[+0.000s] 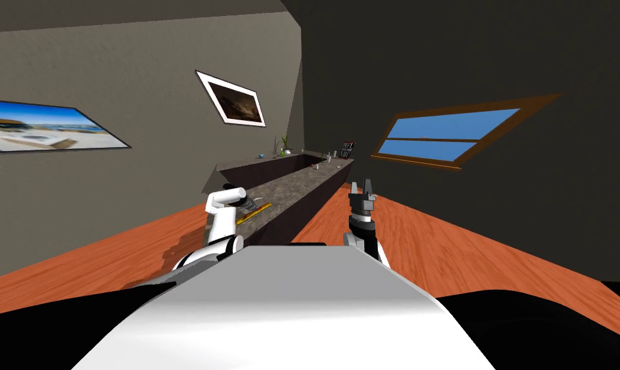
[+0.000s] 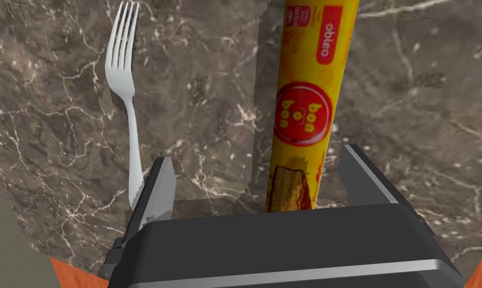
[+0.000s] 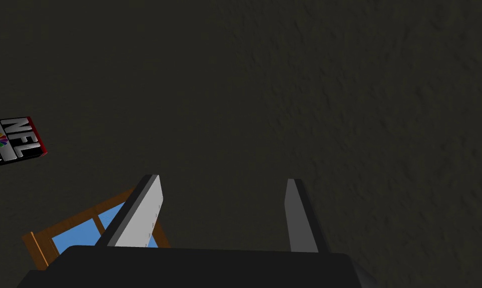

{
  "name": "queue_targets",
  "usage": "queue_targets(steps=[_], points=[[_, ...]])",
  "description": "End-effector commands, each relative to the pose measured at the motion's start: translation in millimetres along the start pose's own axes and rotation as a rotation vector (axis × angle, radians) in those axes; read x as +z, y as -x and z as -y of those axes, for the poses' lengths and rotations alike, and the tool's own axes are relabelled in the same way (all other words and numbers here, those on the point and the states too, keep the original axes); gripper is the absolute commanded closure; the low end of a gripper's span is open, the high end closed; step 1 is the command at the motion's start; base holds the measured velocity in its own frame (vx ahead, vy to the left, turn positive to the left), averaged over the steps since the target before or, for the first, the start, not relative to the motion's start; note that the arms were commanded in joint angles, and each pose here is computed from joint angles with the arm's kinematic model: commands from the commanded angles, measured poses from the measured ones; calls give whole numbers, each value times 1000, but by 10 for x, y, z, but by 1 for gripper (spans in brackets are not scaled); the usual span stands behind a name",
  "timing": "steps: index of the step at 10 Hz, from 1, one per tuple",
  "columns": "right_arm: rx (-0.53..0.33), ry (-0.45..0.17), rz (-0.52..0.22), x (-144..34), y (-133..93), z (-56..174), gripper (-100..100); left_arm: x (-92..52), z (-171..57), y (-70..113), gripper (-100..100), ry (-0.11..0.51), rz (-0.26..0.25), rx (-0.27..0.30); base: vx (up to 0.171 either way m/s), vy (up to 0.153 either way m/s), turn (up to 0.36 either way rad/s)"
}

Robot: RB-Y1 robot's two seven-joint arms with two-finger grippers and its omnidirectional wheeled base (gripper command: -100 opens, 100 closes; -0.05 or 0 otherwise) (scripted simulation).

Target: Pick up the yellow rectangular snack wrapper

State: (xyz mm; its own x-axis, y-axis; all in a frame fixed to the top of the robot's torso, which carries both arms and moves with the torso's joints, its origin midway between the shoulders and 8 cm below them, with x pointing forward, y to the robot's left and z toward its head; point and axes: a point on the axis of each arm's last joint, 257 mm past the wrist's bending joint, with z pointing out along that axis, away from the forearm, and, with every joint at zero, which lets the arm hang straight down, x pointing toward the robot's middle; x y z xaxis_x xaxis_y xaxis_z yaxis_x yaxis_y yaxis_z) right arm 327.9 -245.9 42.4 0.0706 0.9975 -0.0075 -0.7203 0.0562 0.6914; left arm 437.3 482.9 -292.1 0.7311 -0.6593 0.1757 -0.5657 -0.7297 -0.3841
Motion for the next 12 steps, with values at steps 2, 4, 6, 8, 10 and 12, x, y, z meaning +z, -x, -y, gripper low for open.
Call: queue_targets(steps=[2,4,6,8,10,12], points=[[0,0,0,0,0,0,0,27,-159,129,-100,73,46,-13,16,20,-47],[0,0,0,0,0,0,0,46,-302,237,-100,135,85,-22,28,35,-67],[0,0,0,0,0,0,0,57,-420,327,-100,185,117,-29,31,45,-66],[0,0,0,0,0,0,0,49,-556,418,-100,242,151,-35,20,38,-51],[0,0,0,0,0,0,0,34,-673,493,-100,290,180,-41,27,36,-46],[0,0,0,0,0,0,0,10,-811,582,-100,348,214,-47,14,33,-62]])
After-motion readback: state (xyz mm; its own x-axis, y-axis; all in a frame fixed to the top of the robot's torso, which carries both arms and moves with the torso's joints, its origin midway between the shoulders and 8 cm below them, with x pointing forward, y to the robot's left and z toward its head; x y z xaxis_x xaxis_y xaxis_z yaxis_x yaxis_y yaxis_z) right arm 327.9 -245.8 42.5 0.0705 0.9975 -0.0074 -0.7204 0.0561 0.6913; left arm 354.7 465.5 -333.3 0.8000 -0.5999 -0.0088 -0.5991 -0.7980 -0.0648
